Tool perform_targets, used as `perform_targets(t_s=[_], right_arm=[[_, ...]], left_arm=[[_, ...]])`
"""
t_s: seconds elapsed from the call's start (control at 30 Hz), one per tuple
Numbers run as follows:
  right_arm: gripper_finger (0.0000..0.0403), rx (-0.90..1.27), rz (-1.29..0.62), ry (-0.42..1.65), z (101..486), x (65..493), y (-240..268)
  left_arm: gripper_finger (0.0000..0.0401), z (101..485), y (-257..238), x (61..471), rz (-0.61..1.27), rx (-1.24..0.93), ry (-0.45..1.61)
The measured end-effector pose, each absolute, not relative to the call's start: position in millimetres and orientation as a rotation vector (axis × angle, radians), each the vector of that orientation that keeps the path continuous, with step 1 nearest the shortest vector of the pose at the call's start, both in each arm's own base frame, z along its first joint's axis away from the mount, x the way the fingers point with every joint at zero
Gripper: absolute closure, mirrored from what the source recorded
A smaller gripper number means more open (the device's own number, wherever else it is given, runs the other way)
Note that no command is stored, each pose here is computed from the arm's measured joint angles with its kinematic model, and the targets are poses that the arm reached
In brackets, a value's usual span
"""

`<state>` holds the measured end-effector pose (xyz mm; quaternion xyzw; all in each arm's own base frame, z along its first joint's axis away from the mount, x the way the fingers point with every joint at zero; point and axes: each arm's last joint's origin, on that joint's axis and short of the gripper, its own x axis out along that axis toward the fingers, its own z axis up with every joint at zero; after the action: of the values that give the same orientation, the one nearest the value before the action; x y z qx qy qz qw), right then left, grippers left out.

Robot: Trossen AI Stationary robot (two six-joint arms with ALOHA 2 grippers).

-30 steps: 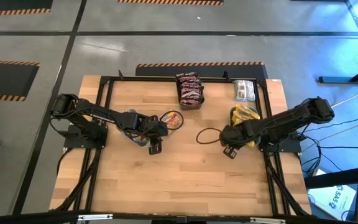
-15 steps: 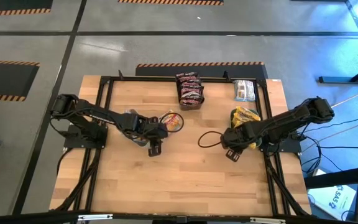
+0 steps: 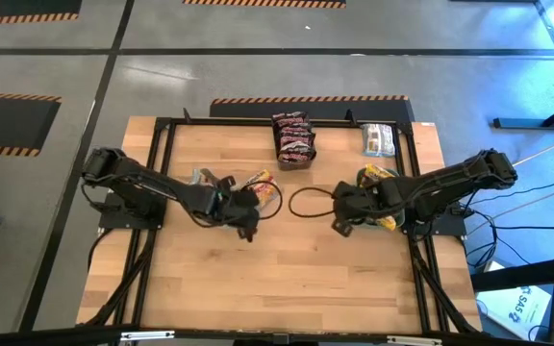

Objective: Sort Maruchan noodles
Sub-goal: Put the blue noodle pack into the gray bin

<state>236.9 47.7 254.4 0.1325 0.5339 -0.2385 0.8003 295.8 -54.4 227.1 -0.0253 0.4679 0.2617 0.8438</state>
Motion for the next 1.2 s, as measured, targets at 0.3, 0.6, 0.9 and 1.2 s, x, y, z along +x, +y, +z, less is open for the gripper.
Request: perform_targets(t_s=[0.3,0.6,0.9,1.2], right_arm=[[0.0235,0.19,-0.384,0.912,251.5,259.1,51.3],[0.0235,0.169,-0.393,0.971,233.9,252.1,49.7],[0.0235,0.188,-0.384,0.912,230.9,256.0,50.5],[0.0235,0.13,-0.326,0.708,234.2,282.6,55.6]], left_arm=[[0.0296,195.9,-9.7,314.4,0.728,-0.175,1.055],[0.0296,198.3,-28.3,289.8,0.626,-0.232,1.301],[0.0296,214.8,-70.7,268.3,0.594,-0.156,1.304],[0.0296,240.8,-65.6,282.4,0.804,-0.003,0.769]])
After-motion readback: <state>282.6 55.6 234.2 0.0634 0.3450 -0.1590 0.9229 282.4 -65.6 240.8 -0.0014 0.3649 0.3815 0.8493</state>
